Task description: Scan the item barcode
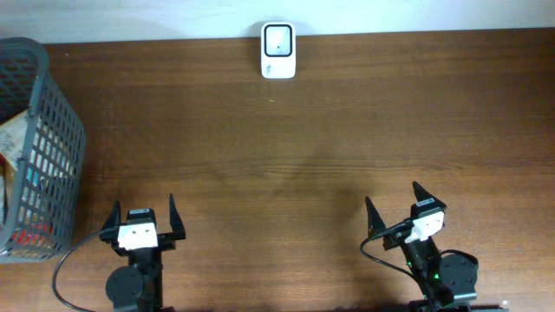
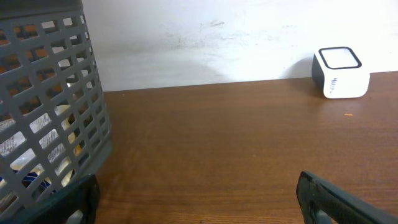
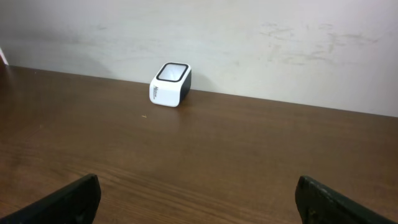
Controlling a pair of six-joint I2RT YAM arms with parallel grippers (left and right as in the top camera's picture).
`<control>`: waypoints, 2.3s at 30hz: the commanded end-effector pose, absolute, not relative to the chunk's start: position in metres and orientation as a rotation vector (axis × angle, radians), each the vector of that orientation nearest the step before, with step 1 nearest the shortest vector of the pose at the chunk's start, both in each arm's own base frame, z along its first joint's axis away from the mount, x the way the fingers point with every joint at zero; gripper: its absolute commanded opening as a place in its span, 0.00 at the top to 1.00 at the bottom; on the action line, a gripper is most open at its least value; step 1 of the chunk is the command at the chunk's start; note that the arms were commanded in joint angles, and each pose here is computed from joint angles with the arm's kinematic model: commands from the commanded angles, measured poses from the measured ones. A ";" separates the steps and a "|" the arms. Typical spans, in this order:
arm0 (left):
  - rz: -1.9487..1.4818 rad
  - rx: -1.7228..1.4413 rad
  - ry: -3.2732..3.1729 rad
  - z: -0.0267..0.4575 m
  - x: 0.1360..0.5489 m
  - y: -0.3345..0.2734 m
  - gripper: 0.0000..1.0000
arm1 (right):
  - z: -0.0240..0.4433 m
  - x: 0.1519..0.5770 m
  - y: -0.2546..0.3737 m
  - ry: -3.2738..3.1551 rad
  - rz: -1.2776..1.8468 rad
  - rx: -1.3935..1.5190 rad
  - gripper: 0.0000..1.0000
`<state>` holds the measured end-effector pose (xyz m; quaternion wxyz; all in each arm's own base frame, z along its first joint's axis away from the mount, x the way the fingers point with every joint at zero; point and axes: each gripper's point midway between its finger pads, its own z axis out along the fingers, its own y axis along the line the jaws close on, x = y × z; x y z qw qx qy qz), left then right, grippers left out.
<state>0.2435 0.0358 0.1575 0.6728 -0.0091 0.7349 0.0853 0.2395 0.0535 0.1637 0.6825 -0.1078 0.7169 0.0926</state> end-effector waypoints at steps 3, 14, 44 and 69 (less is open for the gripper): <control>0.204 -0.013 1.654 0.156 0.243 0.036 0.01 | 0.161 0.239 0.054 1.615 0.213 -0.237 0.01; 0.204 -0.013 1.654 0.156 0.243 0.036 0.01 | 0.161 0.239 0.054 1.615 0.213 -0.237 0.01; 0.109 0.089 1.583 0.172 0.246 0.014 0.01 | 0.161 0.239 0.054 1.615 0.214 -0.237 0.01; -0.314 0.246 2.101 0.256 0.341 -0.022 0.01 | 0.161 0.239 0.054 1.615 0.214 -0.237 0.01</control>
